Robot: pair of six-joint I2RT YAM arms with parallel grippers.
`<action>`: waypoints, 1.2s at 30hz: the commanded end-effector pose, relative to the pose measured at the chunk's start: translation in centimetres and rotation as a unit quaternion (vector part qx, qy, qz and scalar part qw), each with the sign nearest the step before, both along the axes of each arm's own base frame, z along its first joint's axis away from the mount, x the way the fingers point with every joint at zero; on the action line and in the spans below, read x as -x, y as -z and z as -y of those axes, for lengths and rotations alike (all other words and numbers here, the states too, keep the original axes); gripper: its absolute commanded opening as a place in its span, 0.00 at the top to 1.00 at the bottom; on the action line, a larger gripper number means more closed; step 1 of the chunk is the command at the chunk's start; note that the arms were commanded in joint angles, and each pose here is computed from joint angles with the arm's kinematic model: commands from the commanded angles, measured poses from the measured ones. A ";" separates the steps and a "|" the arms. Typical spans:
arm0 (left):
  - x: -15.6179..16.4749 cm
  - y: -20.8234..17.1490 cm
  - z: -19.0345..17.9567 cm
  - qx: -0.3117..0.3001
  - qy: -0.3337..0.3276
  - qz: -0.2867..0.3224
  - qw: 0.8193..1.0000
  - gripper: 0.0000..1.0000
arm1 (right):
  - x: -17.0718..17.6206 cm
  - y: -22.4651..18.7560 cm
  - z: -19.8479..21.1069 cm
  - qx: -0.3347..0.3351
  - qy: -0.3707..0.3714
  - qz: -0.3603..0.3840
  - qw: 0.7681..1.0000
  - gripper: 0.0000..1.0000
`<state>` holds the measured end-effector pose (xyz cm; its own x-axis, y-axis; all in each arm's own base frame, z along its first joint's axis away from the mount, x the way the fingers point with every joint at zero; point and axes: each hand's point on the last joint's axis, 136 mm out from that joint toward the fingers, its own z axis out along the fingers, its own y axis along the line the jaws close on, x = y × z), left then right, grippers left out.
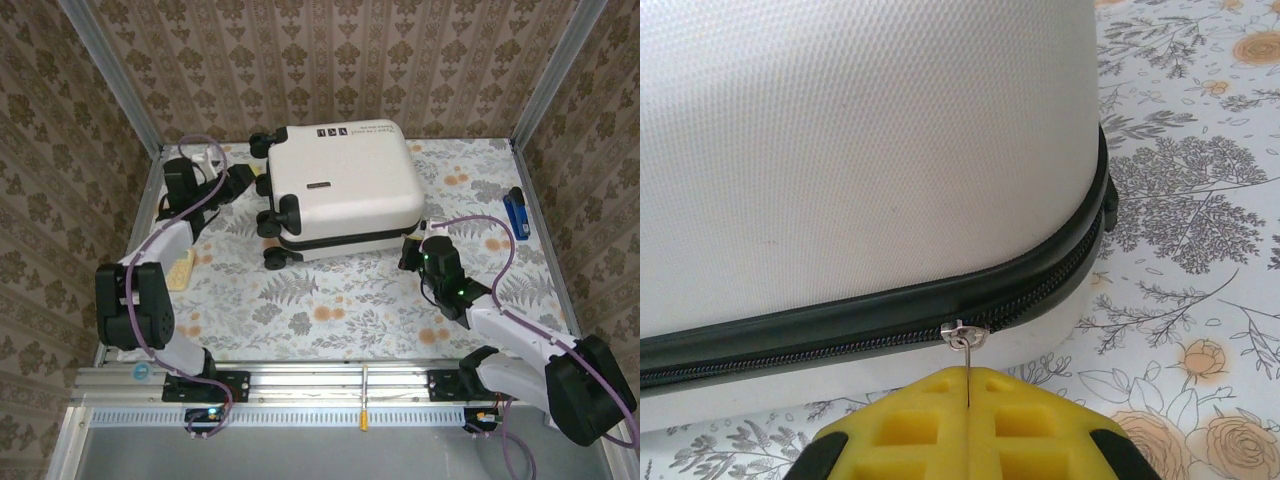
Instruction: Pack the luggage
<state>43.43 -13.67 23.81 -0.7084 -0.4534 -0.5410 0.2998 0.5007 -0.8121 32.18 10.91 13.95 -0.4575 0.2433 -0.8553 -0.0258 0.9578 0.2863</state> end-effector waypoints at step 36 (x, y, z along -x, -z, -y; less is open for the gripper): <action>13.1 -1.5 4.3 0.146 -0.074 -0.107 0.981 0.15 | 0.2 -0.2 -0.7 0.004 -0.012 0.006 1.000 1.00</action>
<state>29.33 -18.31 23.99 -0.7394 -0.6430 -0.1994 0.0076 0.2881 -0.9576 32.26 11.23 13.54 -0.4623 0.2317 -0.8559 -0.0295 0.9607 0.2759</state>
